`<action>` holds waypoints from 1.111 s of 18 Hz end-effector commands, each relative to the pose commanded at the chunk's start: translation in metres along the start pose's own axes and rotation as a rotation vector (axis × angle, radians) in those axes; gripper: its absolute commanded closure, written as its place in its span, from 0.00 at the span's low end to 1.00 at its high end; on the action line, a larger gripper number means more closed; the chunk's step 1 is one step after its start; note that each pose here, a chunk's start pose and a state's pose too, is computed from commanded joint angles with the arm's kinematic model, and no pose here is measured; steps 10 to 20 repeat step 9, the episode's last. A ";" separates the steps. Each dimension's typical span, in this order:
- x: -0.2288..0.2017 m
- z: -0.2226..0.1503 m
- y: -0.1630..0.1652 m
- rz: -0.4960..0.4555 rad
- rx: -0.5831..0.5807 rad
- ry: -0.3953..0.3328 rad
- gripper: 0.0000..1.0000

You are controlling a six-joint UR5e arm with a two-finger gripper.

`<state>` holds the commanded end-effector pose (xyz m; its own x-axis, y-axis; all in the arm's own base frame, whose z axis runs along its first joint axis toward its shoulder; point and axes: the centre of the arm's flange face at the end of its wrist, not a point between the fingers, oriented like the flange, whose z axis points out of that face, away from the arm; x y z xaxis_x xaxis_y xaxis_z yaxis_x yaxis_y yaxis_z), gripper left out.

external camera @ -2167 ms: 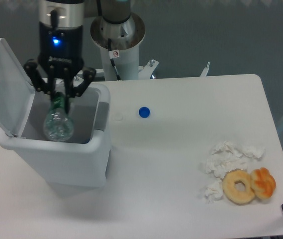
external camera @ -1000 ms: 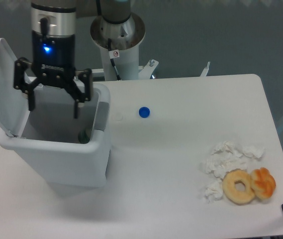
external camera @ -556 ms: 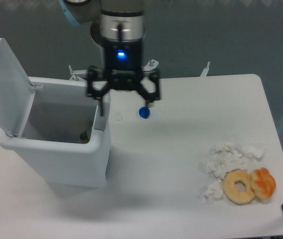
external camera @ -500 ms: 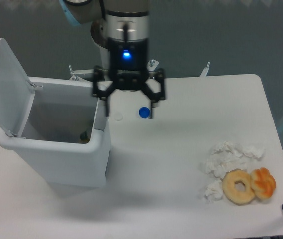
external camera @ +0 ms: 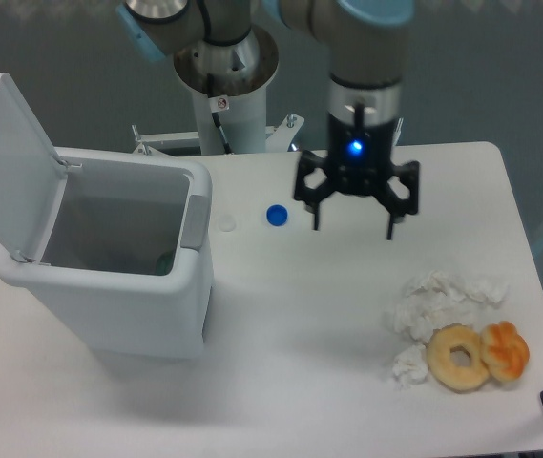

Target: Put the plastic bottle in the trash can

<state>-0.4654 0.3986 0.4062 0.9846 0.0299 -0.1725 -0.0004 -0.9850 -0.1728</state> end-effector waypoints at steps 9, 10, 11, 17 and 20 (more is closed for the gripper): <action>-0.024 0.058 0.002 0.163 -0.147 0.108 0.00; -0.024 0.058 0.002 0.163 -0.147 0.108 0.00; -0.024 0.058 0.002 0.163 -0.147 0.108 0.00; -0.024 0.058 0.002 0.163 -0.147 0.108 0.00; -0.024 0.058 0.002 0.163 -0.147 0.108 0.00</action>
